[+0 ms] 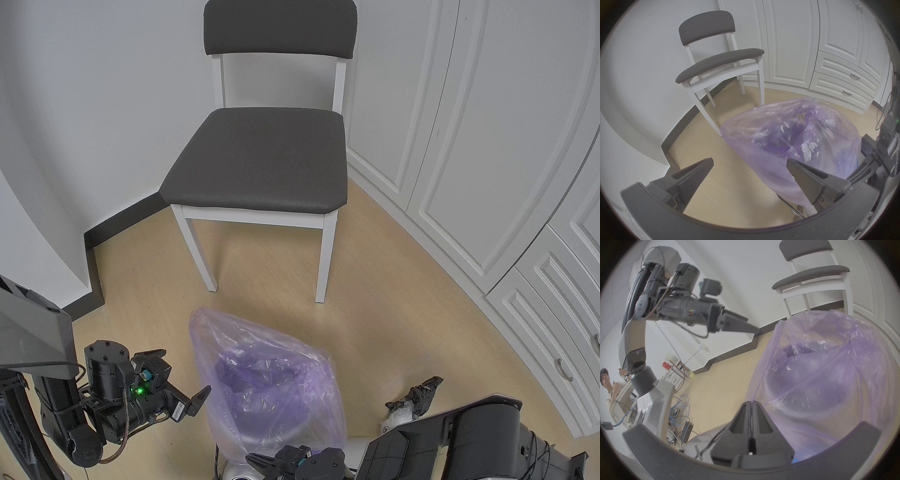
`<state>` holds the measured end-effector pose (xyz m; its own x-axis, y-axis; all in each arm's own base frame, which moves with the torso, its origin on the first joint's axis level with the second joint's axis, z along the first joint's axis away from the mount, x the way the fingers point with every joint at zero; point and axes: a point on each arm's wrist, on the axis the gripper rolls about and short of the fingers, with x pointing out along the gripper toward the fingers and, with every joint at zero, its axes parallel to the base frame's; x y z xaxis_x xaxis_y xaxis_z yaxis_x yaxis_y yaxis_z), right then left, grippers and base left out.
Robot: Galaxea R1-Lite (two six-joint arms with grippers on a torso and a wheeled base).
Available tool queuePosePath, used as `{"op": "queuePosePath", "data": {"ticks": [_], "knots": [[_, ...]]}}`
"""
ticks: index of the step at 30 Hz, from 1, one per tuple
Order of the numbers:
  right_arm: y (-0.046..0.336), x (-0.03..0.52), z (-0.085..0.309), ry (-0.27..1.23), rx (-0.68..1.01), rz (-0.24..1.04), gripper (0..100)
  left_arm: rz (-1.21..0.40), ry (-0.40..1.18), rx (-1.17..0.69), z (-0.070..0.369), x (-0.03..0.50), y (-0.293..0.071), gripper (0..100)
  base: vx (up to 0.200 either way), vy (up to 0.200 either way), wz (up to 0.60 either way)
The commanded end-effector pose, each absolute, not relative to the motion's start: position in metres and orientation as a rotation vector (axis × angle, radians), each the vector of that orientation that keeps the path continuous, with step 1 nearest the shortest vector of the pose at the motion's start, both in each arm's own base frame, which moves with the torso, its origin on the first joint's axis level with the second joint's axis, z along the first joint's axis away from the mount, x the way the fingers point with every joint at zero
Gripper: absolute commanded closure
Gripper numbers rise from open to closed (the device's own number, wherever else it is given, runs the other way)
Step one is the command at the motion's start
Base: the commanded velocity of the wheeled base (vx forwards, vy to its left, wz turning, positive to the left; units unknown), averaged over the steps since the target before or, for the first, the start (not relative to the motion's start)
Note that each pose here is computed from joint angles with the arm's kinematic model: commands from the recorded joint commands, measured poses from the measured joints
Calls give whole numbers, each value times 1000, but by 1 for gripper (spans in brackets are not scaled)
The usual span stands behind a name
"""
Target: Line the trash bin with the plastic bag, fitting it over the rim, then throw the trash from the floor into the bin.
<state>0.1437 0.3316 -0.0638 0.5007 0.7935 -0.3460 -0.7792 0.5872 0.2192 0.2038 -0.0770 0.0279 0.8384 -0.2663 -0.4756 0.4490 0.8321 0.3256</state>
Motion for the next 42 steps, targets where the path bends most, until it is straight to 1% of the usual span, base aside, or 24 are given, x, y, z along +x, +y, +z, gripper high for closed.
{"op": "queuePosePath", "data": {"ticks": [1, 4, 7, 8, 11, 15, 21, 25, 26, 28, 29, 31, 32, 34, 37, 42], "knots": [[331, 132, -56, 429, 40, 984, 100, -392, 430, 445, 29, 201, -76, 0, 0, 0, 0], [331, 129, -60, 440, 30, 989, 100, -389, 425, 442, 31, 201, -76, 0, 0, 0, 0], [331, 135, -71, 453, 22, 972, 100, -388, 422, 442, 31, 202, -76, 0, 0, 0, 0], [334, 140, -70, 441, 37, 969, 0, -388, 420, 441, 31, 202, -76, 0, 0, 0, 0], [333, 154, -71, 427, 57, 938, 0, -393, 415, 440, 31, 203, -77, 0, 0, 0, 0], [331, 156, -64, 417, 64, 933, 0, -404, 417, 436, 29, 205, -81, 0, 0, 0, 0], [323, 155, -16, 339, 114, 945, 0, -436, 411, 391, 24, 211, -97, 0, 0, 0, 0], [308, 185, 2, 268, 115, 867, 0, -379, 404, 336, 21, 218, -112, 0, 0, 0, 0], [308, 186, 2, 265, 114, 865, 0, -378, 404, 335, 20, 219, -113, 0, 0, 0, 0], [301, 210, 1, 264, 63, 784, 0, -344, 404, 319, 15, 223, -124, 0, 0, 0, 0], [301, 213, 1, 271, 57, 774, 0, -339, 405, 318, 14, 223, -125, 0, 0, 0, 0], [302, 229, -4, 311, 20, 683, 0, -315, 401, 313, 13, 224, -128, 0, 0, 0, 0], [302, 230, -4, 317, 14, 671, 0, -313, 401, 314, 13, 224, -128, 0, 0, 0, 0], [302, 240, -14, 368, -37, 591, 0, -310, 391, 310, 15, 226, -128, 0, 0, 0, 0], [298, 246, -24, 389, -74, 560, 0, -309, 382, 306, 17, 227, -129, 0, 0, 0, 0], [296, 257, -33, 372, -131, 512, 0, -290, 384, 312, 16, 227, -129, 0, 0, 0, 0]]}}
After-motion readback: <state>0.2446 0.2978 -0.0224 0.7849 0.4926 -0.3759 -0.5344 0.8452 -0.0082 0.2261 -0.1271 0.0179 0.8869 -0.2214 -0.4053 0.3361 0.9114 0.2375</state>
